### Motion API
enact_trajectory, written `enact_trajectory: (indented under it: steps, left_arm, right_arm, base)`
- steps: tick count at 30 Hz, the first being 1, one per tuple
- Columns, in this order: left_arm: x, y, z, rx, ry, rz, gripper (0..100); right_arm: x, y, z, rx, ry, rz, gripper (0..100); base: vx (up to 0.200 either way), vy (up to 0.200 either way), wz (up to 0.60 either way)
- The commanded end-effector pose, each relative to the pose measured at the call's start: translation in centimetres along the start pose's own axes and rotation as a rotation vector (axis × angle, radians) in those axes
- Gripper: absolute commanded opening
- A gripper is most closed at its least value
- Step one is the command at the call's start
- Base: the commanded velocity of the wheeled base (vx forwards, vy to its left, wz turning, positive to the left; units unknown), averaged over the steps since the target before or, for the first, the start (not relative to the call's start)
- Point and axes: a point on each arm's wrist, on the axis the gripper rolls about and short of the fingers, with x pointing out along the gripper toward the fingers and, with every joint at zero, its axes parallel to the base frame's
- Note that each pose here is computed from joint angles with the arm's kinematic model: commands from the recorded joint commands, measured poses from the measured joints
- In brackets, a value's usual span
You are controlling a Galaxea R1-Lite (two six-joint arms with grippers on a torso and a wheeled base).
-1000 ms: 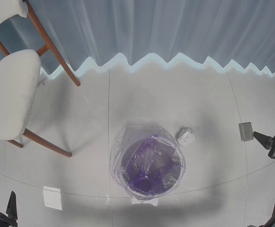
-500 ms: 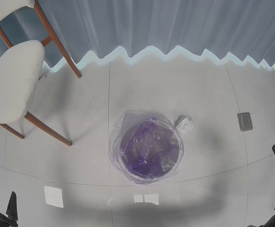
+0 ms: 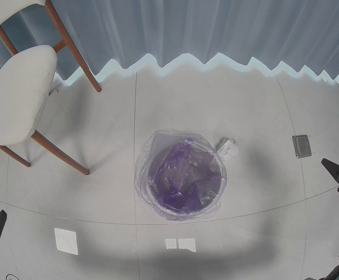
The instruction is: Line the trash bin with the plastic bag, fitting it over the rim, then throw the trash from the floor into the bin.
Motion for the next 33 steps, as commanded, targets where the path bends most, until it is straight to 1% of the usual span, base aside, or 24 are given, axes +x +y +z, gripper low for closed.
enact_trajectory:
  steps: [1,2,4,5,8,9,10,11,12,13,14,15,16,18,19,20,21,24,25,26,29,32,33]
  left_arm:
    - [16.1,-7.2,3.2,-0.344,0.51,-0.162,100]
    - [17.3,-7.1,2.3,-0.367,0.546,-0.153,100]
    - [18.3,-6.6,0.5,-0.399,0.626,-0.222,100]
    - [18.2,-6.1,-0.6,-0.419,0.67,-0.275,100]
    - [17.5,-4.9,-3.1,-0.463,0.769,-0.346,100]
    - [17.2,-4.6,-3.9,-0.478,0.801,-0.356,100]
    - [16.6,-4.3,-5.2,-0.496,0.855,-0.363,100]
    - [16.2,-4.0,-6.0,-0.502,0.884,-0.361,100]
    - [16.1,-4.0,-6.1,-0.504,0.889,-0.358,100]
    - [15.7,-3.5,-7.7,-0.505,0.957,-0.342,100]
    - [15.8,-3.4,-8.4,-0.506,0.985,-0.323,100]
    - [15.8,-3.4,-8.4,-0.506,0.985,-0.323,100]
    - [16.7,-3.3,-9.5,-0.503,1.007,-0.285,100]
    - [17.6,-2.8,-10.1,-0.502,0.986,-0.235,100]
    - [18.1,-2.6,-10.4,-0.503,0.973,-0.224,100]
    - [18.1,-2.6,-10.4,-0.503,0.973,-0.224,100]
    - [18.7,-2.4,-11.0,-0.49,0.956,-0.232,100]
    - [19.2,-1.7,-12.8,-0.422,0.982,-0.229,100]
    - [19.2,-1.7,-12.8,-0.422,0.982,-0.229,100]
    - [19.5,-1.0,-14.4,-0.348,1.006,-0.235,100]
    - [19.8,0.0,-16.4,-0.263,1.02,-0.242,100]
    - [20.6,0.4,-18.0,-0.247,0.997,-0.249,100]
    - [21.1,0.6,-18.9,-0.241,0.98,-0.251,100]
  right_arm:
    - [8.6,1.0,-1.8,0.132,0.125,-0.063,100]
    - [8.8,0.9,-2.1,0.129,0.126,-0.062,100]
    - [9.3,0.8,-2.4,0.128,0.117,-0.055,100]
    - [9.3,0.8,-2.5,0.13,0.114,-0.055,100]
    - [9.1,0.5,-2.9,0.13,0.127,-0.063,100]
    - [9.1,0.5,-3.0,0.131,0.131,-0.065,100]
    - [9.1,0.4,-3.1,0.134,0.135,-0.067,100]
    - [9.0,0.4,-3.3,0.134,0.139,-0.066,100]
    - [9.0,0.4,-3.3,0.134,0.139,-0.066,100]
    - [8.9,0.3,-3.4,0.142,0.144,-0.069,100]
    - [8.9,0.3,-3.5,0.145,0.147,-0.07,100]
    - [8.9,0.3,-3.5,0.145,0.147,-0.07,100]
    - [8.9,0.3,-3.6,0.146,0.15,-0.071,100]
    - [8.8,0.3,-3.6,0.145,0.154,-0.071,100]
    - [8.9,0.2,-3.7,0.146,0.155,-0.072,100]
    - [8.9,0.2,-3.7,0.146,0.155,-0.072,100]
    - [8.9,0.2,-3.7,0.145,0.158,-0.073,100]
    - [8.9,0.2,-3.8,0.145,0.159,-0.074,100]
    - [8.9,0.2,-3.8,0.145,0.159,-0.074,100]
    - [8.9,0.2,-3.8,0.145,0.159,-0.074,100]
    - [8.7,0.0,-4.0,0.143,0.166,-0.08,100]
    - [8.5,-0.2,-4.4,0.141,0.176,-0.084,100]
    - [8.4,-0.3,-4.5,0.141,0.175,-0.085,100]
  base:
    - [0.0,0.0,0.0]
    - [0.0,0.0,0.0]
    - [0.0,0.0,0.0]
    - [0.0,0.0,0.0]
    - [0.0,0.0,0.0]
    - [0.0,0.0,0.0]
    - [0.0,0.0,0.0]
    - [0.0,0.0,0.0]
    - [0.0,0.0,0.0]
    - [0.0,0.0,0.0]
    - [0.0,0.0,0.0]
    - [0.0,0.0,0.0]
    - [0.0,0.0,0.0]
    - [0.0,0.0,0.0]
    - [0.0,0.0,0.0]
    - [0.0,0.0,0.0]
    - [0.0,0.0,0.0]
    - [0.0,0.0,0.0]
    - [0.0,0.0,0.0]
    - [0.0,0.0,0.0]
    - [0.0,0.0,0.0]
    - [0.0,0.0,0.0]
    - [0.0,0.0,0.0]
